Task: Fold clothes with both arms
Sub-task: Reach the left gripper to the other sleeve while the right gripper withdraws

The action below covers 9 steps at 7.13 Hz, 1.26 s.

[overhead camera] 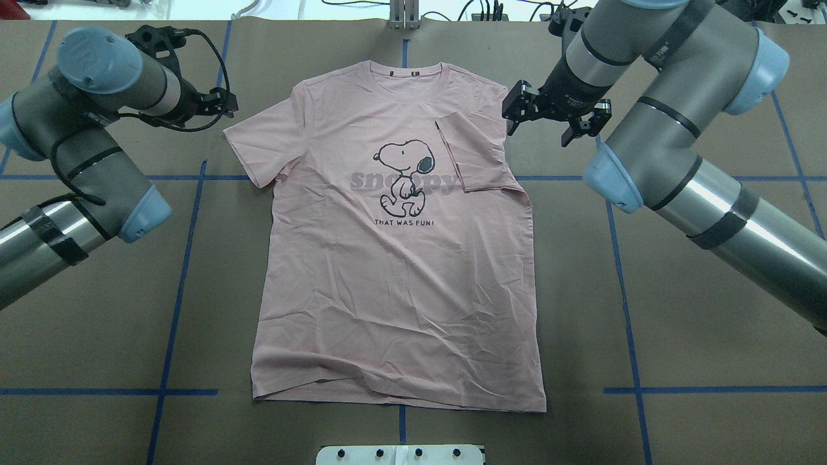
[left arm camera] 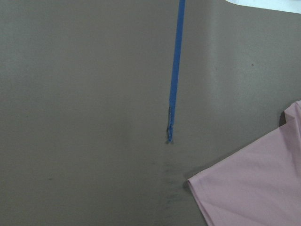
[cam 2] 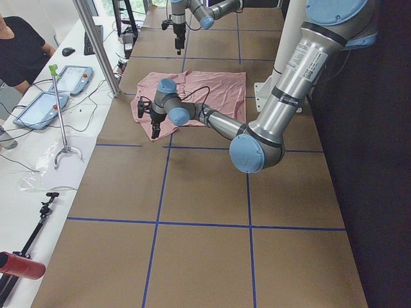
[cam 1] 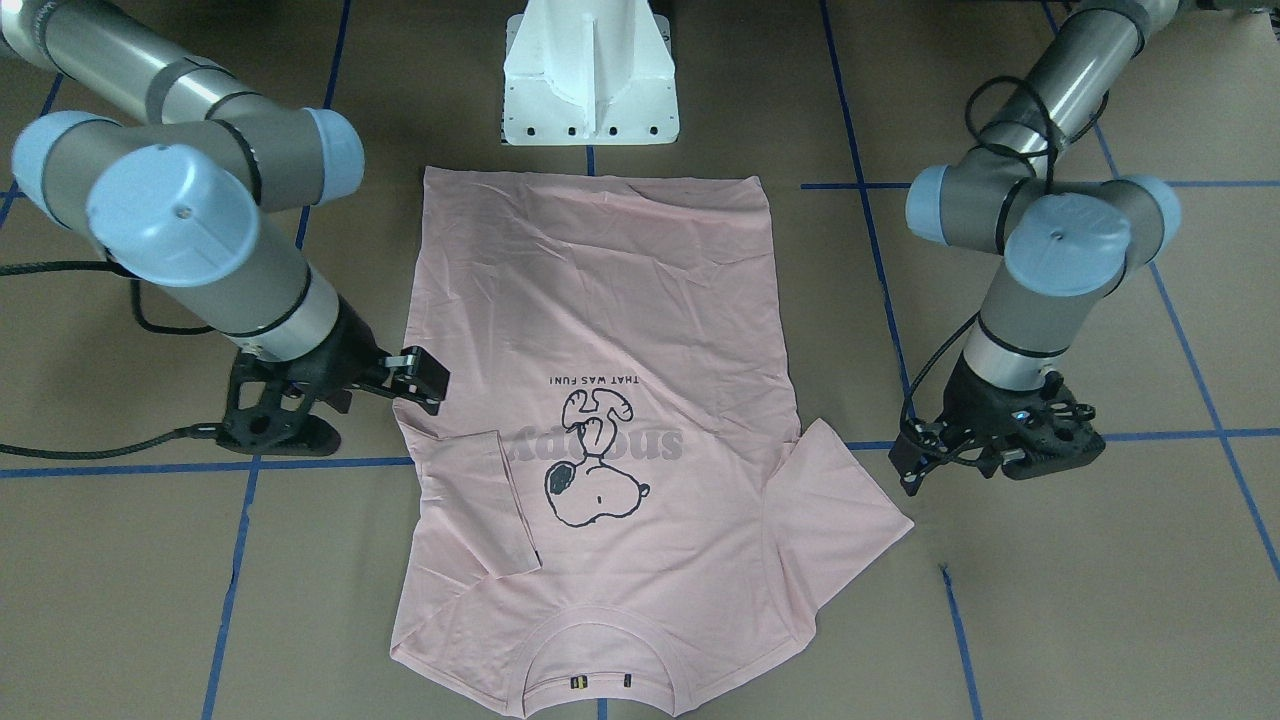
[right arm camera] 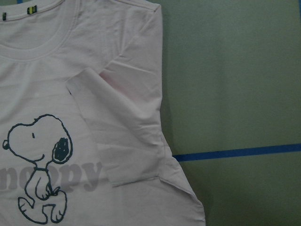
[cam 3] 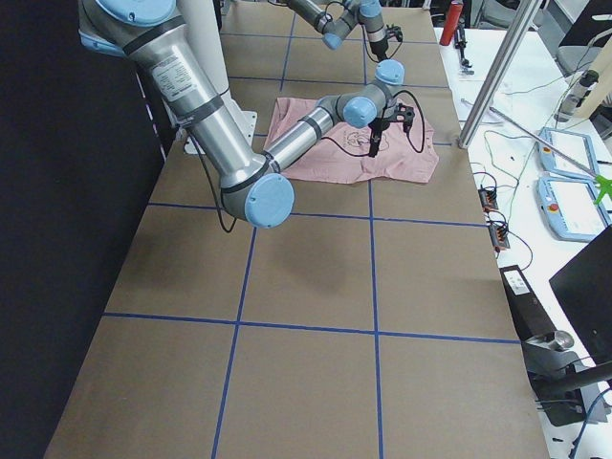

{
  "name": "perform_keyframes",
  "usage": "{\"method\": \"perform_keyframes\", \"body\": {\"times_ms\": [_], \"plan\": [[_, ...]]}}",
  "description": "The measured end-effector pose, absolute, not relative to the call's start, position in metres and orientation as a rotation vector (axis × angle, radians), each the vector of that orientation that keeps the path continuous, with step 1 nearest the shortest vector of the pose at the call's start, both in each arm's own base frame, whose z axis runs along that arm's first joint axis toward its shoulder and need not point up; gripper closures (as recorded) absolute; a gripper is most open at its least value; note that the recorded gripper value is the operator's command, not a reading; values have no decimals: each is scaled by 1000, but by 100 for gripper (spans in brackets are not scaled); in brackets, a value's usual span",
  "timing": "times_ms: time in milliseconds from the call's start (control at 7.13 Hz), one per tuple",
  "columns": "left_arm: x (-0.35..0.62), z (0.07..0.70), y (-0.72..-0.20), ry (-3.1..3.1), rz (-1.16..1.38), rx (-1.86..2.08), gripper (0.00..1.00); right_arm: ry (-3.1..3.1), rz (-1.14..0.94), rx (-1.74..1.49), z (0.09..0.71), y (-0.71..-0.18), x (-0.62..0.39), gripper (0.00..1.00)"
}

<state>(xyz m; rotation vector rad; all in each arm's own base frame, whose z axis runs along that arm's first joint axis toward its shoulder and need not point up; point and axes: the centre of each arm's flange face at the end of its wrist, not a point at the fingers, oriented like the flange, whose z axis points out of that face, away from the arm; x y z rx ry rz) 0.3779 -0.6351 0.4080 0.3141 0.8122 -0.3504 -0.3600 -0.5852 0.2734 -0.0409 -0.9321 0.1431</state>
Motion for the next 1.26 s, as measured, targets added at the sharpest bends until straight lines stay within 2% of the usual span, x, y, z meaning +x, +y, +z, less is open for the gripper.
{"method": "perform_keyframes", "body": {"times_ms": [280,561,701,981,1121,1261], "plan": [[412,426,-646,792,-350,351,7,-926,155,-51,290,-580,-347,0],[425,436,-647,786,-343,367,18,-916,161,-53,298,-580,-344,0],[429,438,-646,786,-339,366,33,-915,162,-51,298,-580,-344,0],[433,439,-643,787,-332,363,83,-916,163,-48,297,-580,-343,0],[434,438,-643,787,-325,365,100,-916,163,-47,296,-580,-343,0],[434,438,-642,785,-308,372,100,-916,163,-47,296,-580,-343,0]]}}
